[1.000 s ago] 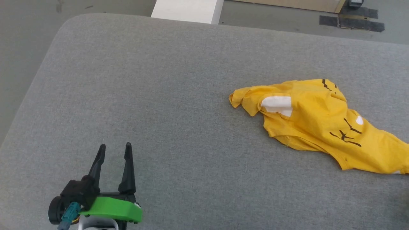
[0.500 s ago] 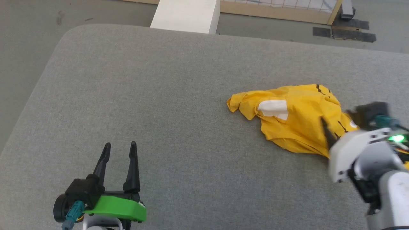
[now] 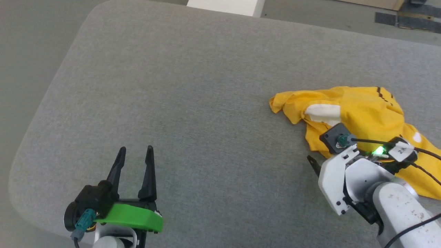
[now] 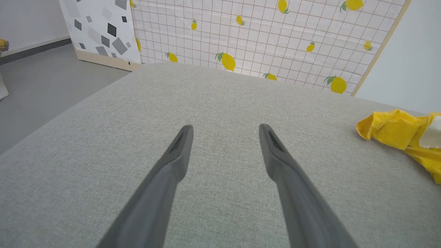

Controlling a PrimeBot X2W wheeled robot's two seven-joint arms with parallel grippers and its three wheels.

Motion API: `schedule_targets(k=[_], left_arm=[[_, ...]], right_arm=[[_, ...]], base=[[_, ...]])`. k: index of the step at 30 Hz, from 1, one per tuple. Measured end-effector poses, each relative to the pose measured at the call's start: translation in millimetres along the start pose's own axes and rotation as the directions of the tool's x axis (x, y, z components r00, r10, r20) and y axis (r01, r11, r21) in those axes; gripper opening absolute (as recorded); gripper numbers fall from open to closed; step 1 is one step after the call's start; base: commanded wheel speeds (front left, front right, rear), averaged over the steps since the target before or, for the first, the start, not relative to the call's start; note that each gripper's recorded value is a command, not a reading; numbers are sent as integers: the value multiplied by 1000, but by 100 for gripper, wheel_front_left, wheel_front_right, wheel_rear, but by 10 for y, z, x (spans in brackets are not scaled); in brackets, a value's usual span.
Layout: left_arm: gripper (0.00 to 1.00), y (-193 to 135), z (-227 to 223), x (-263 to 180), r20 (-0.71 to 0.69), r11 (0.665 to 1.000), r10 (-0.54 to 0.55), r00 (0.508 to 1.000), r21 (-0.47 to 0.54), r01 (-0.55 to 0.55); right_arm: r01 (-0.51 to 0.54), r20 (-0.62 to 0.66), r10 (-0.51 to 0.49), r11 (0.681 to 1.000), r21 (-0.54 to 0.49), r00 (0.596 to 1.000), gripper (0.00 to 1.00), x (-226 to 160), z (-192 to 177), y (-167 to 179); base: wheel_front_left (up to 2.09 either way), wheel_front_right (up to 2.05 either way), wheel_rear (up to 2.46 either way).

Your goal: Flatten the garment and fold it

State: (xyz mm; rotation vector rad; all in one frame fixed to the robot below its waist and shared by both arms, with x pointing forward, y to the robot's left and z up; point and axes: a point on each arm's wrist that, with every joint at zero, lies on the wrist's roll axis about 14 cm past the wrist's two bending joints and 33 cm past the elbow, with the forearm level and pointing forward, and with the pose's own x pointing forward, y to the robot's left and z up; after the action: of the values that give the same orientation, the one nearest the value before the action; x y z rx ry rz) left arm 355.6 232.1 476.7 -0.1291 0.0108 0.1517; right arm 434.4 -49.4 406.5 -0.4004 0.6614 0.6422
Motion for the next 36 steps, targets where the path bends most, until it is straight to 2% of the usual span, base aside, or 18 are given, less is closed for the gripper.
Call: schedule_targets(k=[2,3,4,5,11,15,18,21,25,28,30,31,32,33,36], left_arm=[[100,50,-3,-24,-3,1000,16,1000,3,-16],[100,73,0,-37,-3,1000,23,1000,4,-23],[100,88,5,-45,-2,1000,28,1000,5,-28],[100,100,13,-54,0,999,32,999,6,-32],[100,117,87,-86,24,999,36,999,3,-36],[100,70,135,-111,40,1000,21,999,-4,-21],[100,25,169,-130,52,1000,6,999,-11,-6],[100,-25,199,-132,64,1000,-10,998,-16,11],[100,-82,214,-117,70,999,-30,997,-20,32],[100,-70,188,-120,61,999,-27,998,-20,28],[100,-64,171,-127,56,999,-25,998,-20,26],[100,-61,163,-131,53,999,-24,998,-20,25],[100,-60,163,-133,53,999,-24,998,-21,25],[100,-58,165,-134,54,999,-23,998,-22,24],[100,-65,182,-145,60,999,-25,998,-24,27]], right_arm=[[-24,-51,22,999,-32,998,100,78,-116,61],[-36,-78,33,998,-45,996,49,108,-178,95],[-42,-86,38,998,-49,996,20,125,-194,114],[-49,-83,44,997,-60,996,0,139,-180,137],[-97,23,98,995,-23,995,0,89,91,339],[-209,104,207,978,2,973,0,-87,366,706],[-316,92,315,949,-4,945,0,-271,393,1043],[-442,-14,442,897,-2,897,0,-493,125,1420],[-538,-189,534,842,37,824,0,-746,-377,1628],[-559,-291,552,826,65,781,0,-843,-678,1630],[-554,-323,546,829,78,773,0,-863,-782,1595],[-547,-328,538,834,73,777,16,-861,-802,1571],[-539,-319,528,840,61,787,68,-852,-790,1547],[-525,-291,517,849,59,805,100,-827,-743,1516],[-492,-185,494,869,62,849,100,-771,-525,1469]], base=[[0,0,0],[0,0,0],[0,0,0],[0,0,0],[0,0,0],[0,0,0],[0,0,0],[0,0,0],[0,0,0],[0,0,0],[0,0,0],[0,0,0],[0,0,0],[0,0,0],[0,0,0]])
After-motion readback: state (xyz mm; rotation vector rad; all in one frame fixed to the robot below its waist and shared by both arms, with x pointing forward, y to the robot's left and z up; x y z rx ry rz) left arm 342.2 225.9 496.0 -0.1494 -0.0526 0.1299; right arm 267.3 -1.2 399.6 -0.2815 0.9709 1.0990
